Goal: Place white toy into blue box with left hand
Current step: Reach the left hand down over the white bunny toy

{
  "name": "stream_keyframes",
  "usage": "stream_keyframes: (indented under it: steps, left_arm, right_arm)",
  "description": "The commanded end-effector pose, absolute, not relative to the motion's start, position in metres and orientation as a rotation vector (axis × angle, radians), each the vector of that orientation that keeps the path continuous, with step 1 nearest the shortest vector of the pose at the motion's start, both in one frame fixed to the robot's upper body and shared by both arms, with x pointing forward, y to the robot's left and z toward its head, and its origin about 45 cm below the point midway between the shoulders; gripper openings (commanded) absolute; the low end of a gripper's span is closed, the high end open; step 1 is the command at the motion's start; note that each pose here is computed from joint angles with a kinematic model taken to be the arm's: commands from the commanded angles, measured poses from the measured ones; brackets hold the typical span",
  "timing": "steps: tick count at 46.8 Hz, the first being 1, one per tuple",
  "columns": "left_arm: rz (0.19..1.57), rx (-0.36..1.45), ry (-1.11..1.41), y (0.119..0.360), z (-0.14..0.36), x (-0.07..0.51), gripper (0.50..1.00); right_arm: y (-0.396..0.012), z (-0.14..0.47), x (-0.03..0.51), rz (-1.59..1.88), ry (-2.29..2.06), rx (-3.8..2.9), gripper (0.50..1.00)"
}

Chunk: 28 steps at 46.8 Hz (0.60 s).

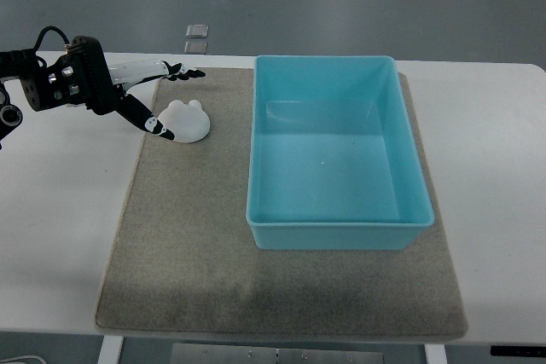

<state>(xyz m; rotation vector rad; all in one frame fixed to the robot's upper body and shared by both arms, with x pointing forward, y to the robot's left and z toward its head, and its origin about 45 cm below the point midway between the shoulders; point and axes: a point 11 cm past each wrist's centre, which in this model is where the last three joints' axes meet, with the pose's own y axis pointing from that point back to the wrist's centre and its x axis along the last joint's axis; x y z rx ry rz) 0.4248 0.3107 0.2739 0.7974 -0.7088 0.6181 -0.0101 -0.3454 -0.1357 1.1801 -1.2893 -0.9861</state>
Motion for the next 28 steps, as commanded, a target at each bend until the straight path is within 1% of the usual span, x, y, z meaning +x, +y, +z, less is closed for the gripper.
stream_keyframes:
  steps: [1, 3, 9, 19, 24, 28]
  left_arm:
    - [0.619, 0.837, -0.757, 0.313, 0.272, 0.426, 0.945]
    - [0.620, 0.847, -0.772, 0.314, 0.269, 0.426, 0.943]
    - [0.619, 0.863, -0.793, 0.313, 0.261, 0.425, 0.902]
    - [0.619, 0.870, -0.804, 0.312, 0.256, 0.423, 0.896]
    - [0.617, 0.868, -0.807, 0.311, 0.256, 0.423, 0.866]
    - [0.619, 0.870, -0.807, 0.312, 0.255, 0.424, 0.861]
  right_arm:
    - [-0.345, -0.136, -0.010, -0.986, -1.289, 1.180, 0.936]
    - [-0.345, -0.136, -0.010, -0.986, -1.289, 1.180, 0.936]
    - [-0.345, -0.136, -0.010, -0.986, -1.289, 1.180, 0.936]
    - [-0.345, -0.136, -0.010, -0.986, -1.289, 1.180, 0.936]
    - [-0.345, -0.136, -0.010, -0.986, -1.289, 1.180, 0.936]
    - [-0.345, -0.136, -0.010, -0.986, -1.289, 1.180, 0.936]
